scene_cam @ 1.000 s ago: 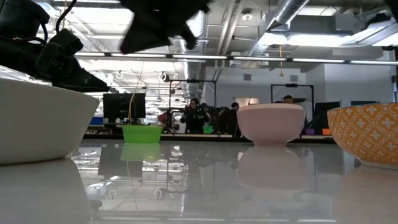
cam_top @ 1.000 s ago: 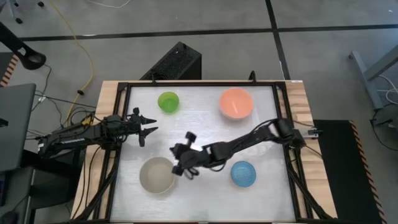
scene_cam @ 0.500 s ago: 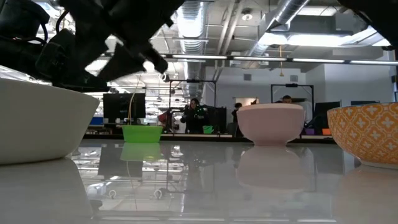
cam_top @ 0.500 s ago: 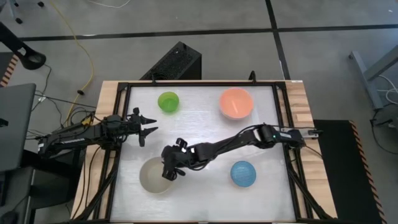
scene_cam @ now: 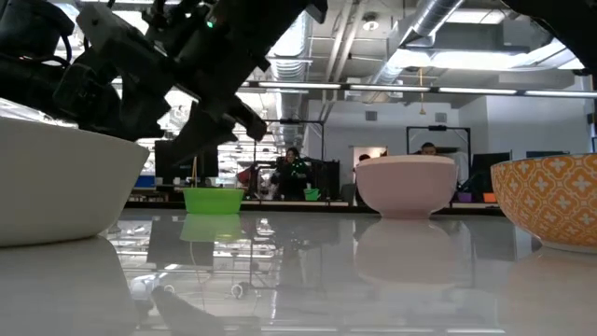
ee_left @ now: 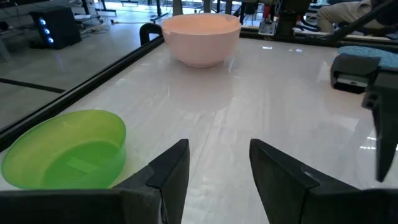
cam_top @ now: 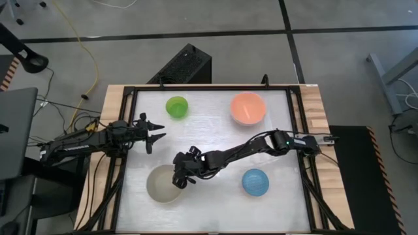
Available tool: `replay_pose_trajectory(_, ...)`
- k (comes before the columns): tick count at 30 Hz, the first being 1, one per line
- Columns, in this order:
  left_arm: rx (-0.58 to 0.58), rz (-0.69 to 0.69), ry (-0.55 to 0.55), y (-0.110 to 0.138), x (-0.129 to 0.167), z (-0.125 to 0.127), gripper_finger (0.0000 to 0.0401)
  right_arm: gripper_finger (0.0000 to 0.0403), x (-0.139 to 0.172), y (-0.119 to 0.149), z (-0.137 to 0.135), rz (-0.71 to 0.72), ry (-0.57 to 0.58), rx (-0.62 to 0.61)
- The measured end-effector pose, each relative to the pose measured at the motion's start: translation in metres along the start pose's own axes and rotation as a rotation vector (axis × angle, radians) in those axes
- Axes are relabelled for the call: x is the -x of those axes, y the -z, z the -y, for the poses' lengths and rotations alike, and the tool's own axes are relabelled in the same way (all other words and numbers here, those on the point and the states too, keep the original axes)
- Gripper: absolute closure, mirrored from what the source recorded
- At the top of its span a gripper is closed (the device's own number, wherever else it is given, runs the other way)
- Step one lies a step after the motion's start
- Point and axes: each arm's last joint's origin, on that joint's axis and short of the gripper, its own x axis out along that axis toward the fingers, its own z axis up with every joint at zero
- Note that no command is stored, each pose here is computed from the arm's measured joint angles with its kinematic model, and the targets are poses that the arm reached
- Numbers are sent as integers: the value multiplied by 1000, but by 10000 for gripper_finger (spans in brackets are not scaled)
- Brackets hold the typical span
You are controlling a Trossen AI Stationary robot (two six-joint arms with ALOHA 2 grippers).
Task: Nest bowls inside each other
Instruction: Stack the gray bowl on top of the light orange bowl
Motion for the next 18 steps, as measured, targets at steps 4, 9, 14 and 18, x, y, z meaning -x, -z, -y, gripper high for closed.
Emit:
replay_pose_trajectory(4,0,0,0,0,0,0,244,138,-3,2,-1,-1,-2,-31)
replay_pose_trajectory(9,0,1,0,0,0,0,244,138,-23,20,-2,-47,-25,-35)
replay_pose_trajectory(14,0,1,0,0,0,0,244,167,-25,20,-1,-50,-24,-33)
replay_pose_trajectory(18,0,0,0,0,0,0,244,251,-25,18,-2,-36,-33,-16)
